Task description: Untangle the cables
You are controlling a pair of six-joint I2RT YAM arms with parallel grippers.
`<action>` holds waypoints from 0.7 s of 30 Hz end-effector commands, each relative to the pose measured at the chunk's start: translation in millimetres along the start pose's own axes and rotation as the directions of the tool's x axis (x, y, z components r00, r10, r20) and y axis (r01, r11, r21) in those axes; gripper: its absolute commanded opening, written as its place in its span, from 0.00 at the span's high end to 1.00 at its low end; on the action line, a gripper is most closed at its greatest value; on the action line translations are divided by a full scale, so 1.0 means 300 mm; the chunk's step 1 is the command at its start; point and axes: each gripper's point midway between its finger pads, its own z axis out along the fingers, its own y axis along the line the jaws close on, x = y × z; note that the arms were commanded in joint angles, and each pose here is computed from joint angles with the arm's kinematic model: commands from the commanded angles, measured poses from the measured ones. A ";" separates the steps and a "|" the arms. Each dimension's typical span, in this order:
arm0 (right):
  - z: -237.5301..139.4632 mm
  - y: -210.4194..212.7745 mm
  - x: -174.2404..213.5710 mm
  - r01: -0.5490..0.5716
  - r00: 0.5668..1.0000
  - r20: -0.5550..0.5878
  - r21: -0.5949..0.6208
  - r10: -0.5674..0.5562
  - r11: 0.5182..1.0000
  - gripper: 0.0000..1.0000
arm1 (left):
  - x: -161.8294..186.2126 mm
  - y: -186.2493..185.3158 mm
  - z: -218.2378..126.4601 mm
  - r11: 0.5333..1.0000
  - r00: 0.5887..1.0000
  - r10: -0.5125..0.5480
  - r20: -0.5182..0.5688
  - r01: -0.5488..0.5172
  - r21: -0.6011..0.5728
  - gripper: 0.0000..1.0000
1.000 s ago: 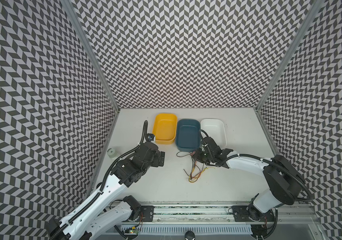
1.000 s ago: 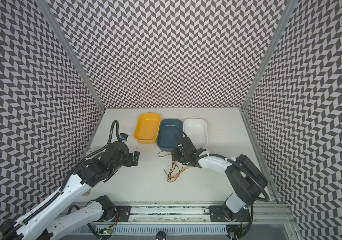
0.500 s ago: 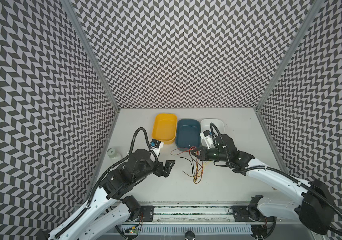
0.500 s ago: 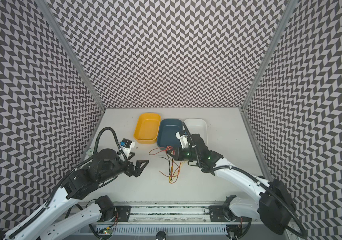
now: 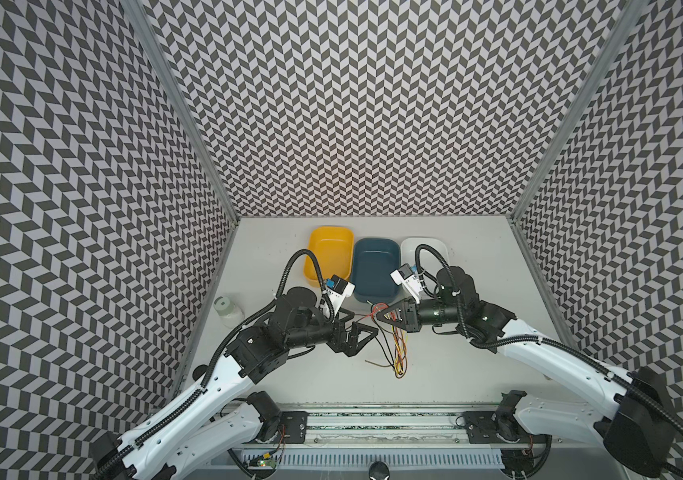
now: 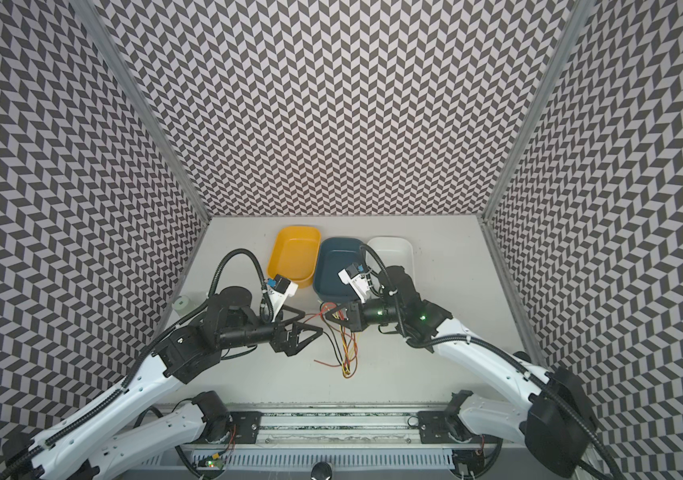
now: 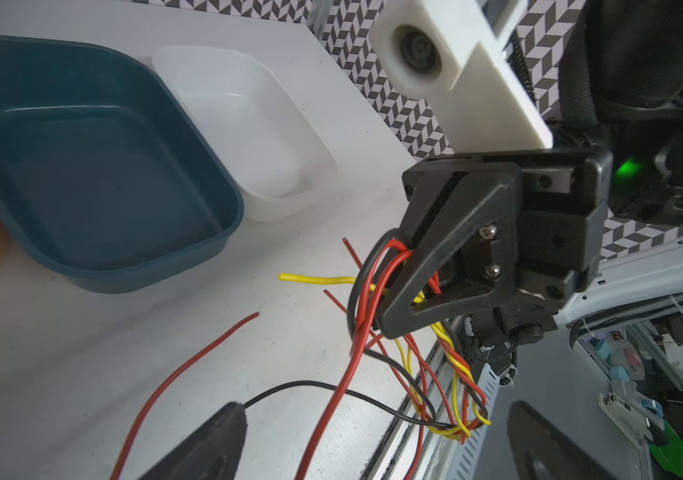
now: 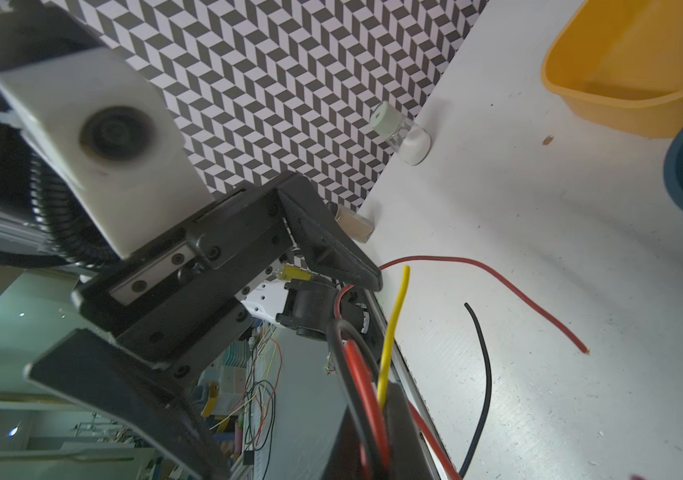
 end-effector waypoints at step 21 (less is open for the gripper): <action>-0.023 0.198 0.061 0.164 0.974 -0.096 -0.312 -0.203 0.936 1.00 | -0.021 -0.020 0.017 0.993 0.994 0.108 0.027 -0.109 0.035 0.33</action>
